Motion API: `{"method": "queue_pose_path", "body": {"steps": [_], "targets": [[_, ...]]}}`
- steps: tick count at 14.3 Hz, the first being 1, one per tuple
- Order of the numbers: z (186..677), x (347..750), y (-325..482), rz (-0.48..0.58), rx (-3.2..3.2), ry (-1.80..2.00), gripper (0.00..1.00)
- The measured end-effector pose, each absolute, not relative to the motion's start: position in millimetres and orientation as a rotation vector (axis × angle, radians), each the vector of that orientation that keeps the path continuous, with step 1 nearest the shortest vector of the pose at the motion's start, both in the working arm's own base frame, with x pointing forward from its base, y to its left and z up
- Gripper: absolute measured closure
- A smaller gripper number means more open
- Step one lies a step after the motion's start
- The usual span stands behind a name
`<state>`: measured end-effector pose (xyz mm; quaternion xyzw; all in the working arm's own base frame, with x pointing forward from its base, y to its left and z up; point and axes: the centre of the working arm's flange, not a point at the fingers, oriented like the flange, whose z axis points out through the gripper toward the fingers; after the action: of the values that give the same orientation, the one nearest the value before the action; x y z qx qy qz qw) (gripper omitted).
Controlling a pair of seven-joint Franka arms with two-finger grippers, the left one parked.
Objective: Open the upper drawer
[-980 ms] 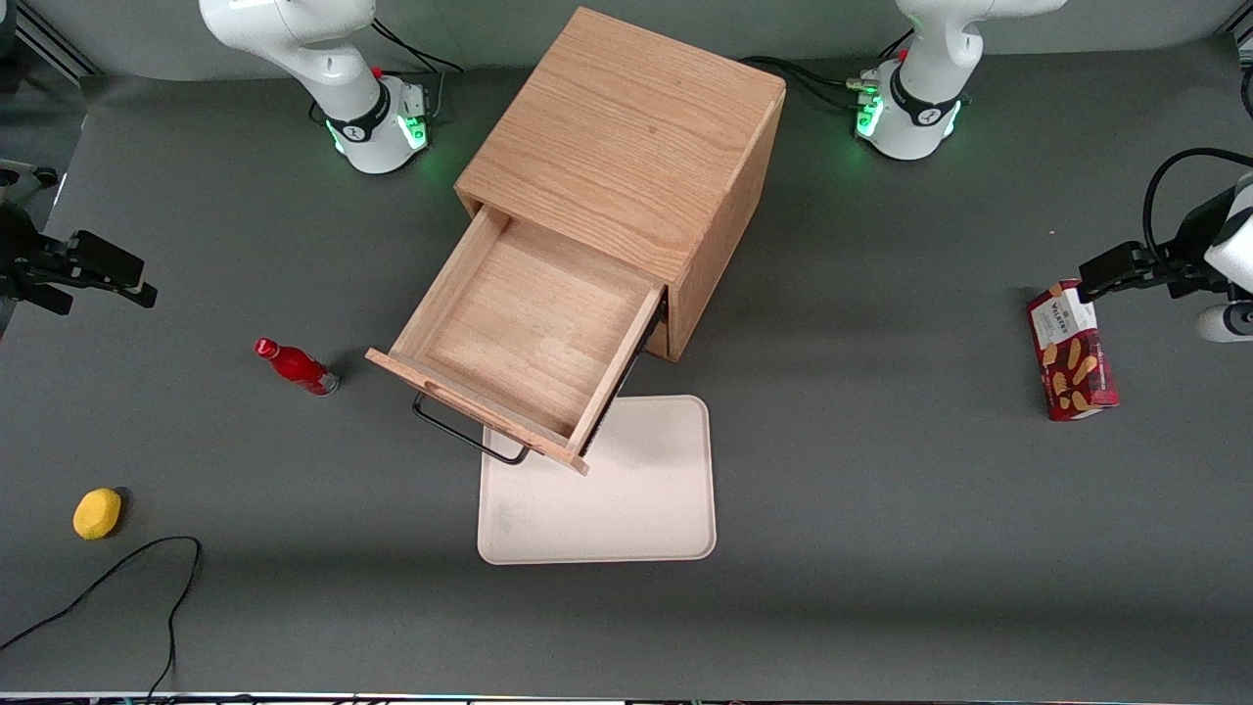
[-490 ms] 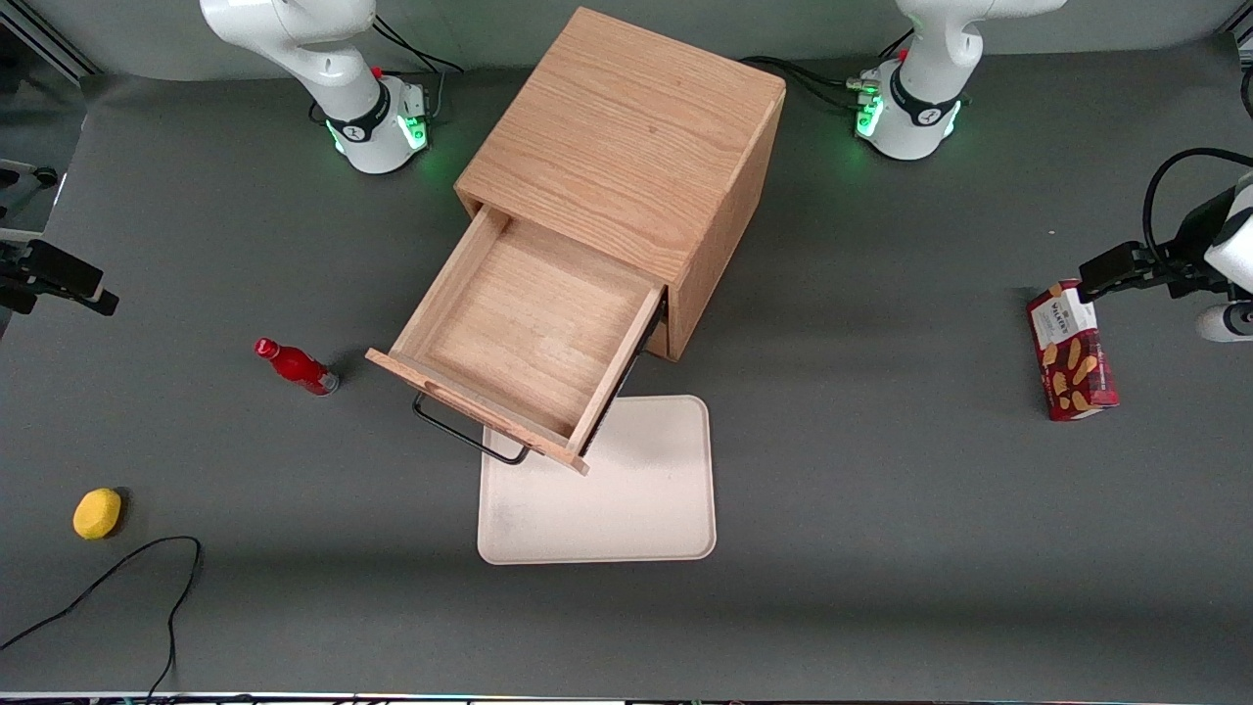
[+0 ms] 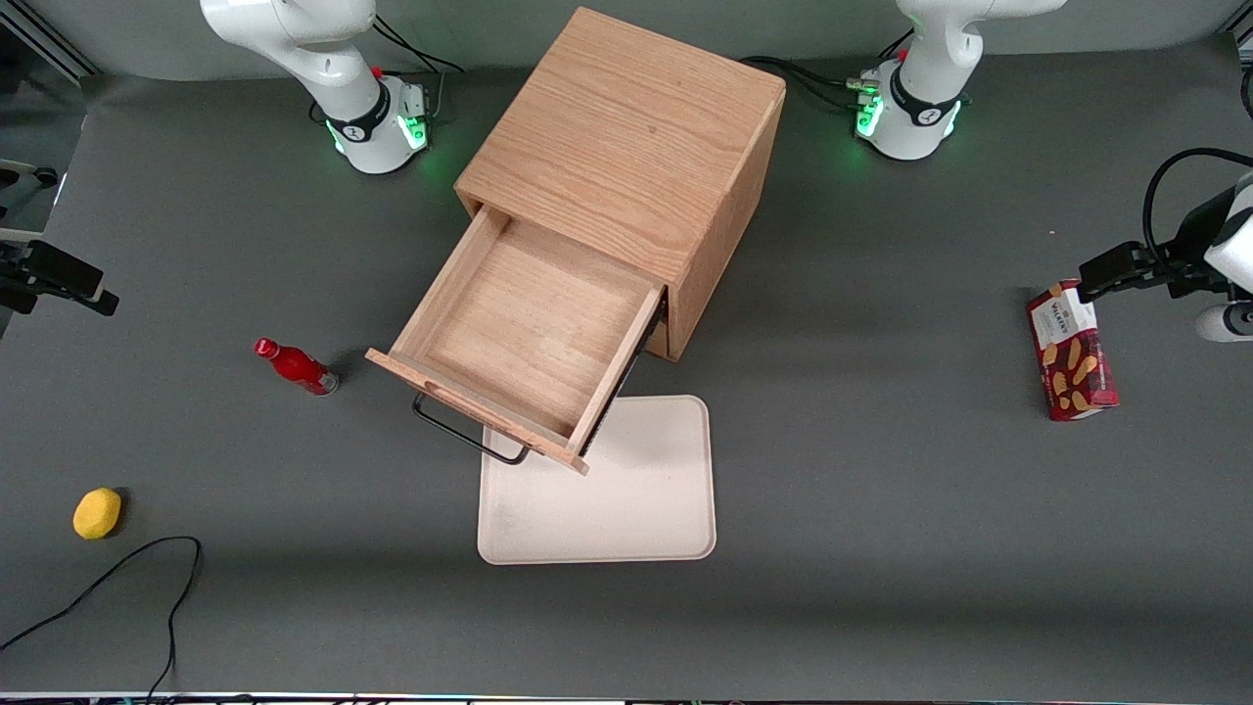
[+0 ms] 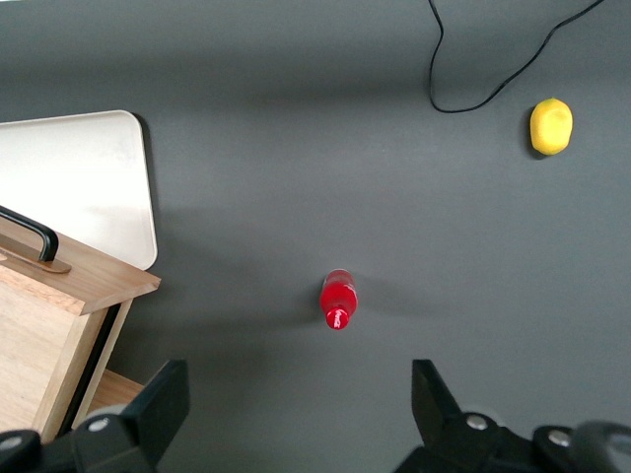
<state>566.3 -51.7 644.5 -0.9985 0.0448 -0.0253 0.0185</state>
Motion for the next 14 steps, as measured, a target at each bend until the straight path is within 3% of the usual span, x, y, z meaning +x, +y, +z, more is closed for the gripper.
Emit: {"method": "queue_pose_path", "body": {"steps": [14], "targets": [[640.0, 559.5, -44.9, 0.019, -3.122, 0.122, 0.0]]}}
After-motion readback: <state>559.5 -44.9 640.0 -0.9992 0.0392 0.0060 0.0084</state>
